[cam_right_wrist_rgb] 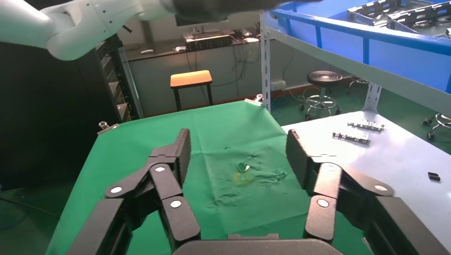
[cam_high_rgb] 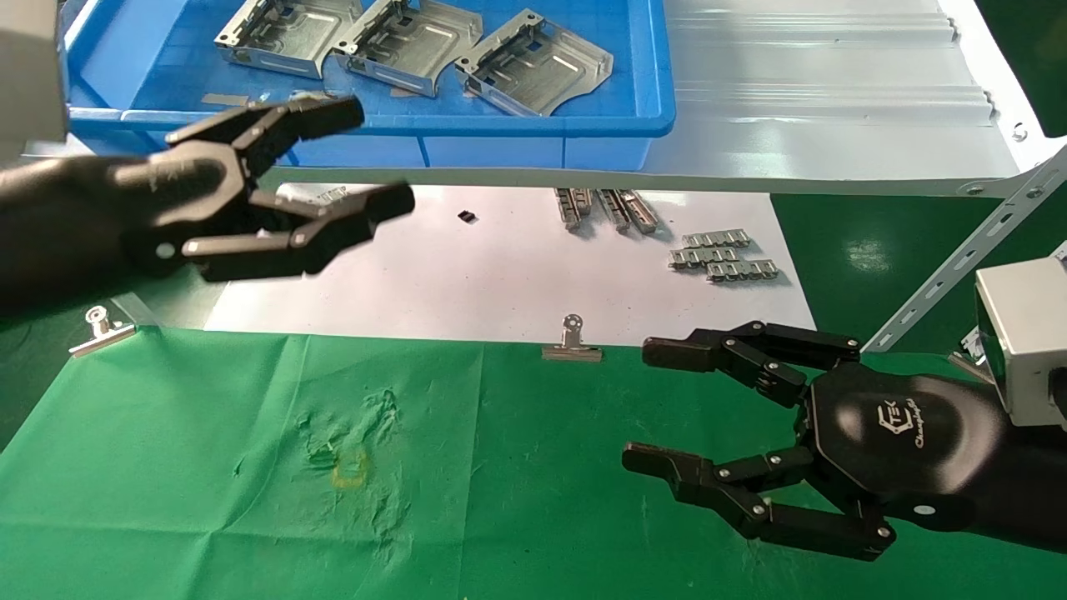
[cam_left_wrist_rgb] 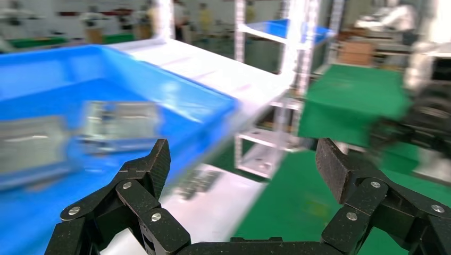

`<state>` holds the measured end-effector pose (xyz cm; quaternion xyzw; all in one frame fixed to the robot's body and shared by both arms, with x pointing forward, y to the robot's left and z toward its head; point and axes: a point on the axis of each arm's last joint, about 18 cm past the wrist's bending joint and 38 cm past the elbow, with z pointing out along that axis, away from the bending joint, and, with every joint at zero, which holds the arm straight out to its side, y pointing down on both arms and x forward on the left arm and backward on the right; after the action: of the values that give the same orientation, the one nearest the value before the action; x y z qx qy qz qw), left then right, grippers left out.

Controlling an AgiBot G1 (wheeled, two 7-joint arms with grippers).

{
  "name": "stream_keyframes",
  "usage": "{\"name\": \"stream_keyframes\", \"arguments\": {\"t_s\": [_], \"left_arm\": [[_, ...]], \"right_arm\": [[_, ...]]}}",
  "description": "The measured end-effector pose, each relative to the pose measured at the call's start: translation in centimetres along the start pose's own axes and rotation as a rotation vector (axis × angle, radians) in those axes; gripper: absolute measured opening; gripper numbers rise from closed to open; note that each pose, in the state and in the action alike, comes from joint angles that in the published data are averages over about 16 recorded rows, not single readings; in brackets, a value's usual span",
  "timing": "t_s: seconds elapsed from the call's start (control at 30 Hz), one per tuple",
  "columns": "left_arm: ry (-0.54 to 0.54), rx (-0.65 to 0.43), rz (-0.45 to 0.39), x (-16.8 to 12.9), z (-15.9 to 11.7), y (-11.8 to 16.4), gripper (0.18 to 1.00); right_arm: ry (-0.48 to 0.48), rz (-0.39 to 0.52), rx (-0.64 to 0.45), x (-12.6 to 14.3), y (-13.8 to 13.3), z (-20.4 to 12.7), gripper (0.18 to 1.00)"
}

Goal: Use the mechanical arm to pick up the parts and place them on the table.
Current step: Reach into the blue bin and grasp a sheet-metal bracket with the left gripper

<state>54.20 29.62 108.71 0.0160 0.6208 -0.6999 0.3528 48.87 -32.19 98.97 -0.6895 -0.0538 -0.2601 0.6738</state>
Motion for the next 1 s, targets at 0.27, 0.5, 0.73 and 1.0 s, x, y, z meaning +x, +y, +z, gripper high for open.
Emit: {"name": "stream_keyframes", "arguments": {"t_s": [0.27, 0.5, 0.73, 1.0], "left_arm": [[-0.170, -0.030, 0.004, -6.3, 3.6, -1.6, 1.001], [-0.301, -0.098, 0.013, -11.4, 6.5, -2.7, 1.001], [-0.390, -0.171, 0.006, -14.6, 8.8, -3.3, 1.001], [-0.457, -0.250, -0.002, -16.2, 10.6, -2.8, 0.994]], "right_arm": [[0.000, 0.000, 0.000, 0.0, 0.0, 0.0, 0.602], [0.000, 0.000, 0.000, 0.0, 0.0, 0.0, 0.436], [0.000, 0.000, 0.000, 0.0, 0.0, 0.0, 0.310], [0.000, 0.000, 0.000, 0.0, 0.0, 0.0, 0.223]]}}
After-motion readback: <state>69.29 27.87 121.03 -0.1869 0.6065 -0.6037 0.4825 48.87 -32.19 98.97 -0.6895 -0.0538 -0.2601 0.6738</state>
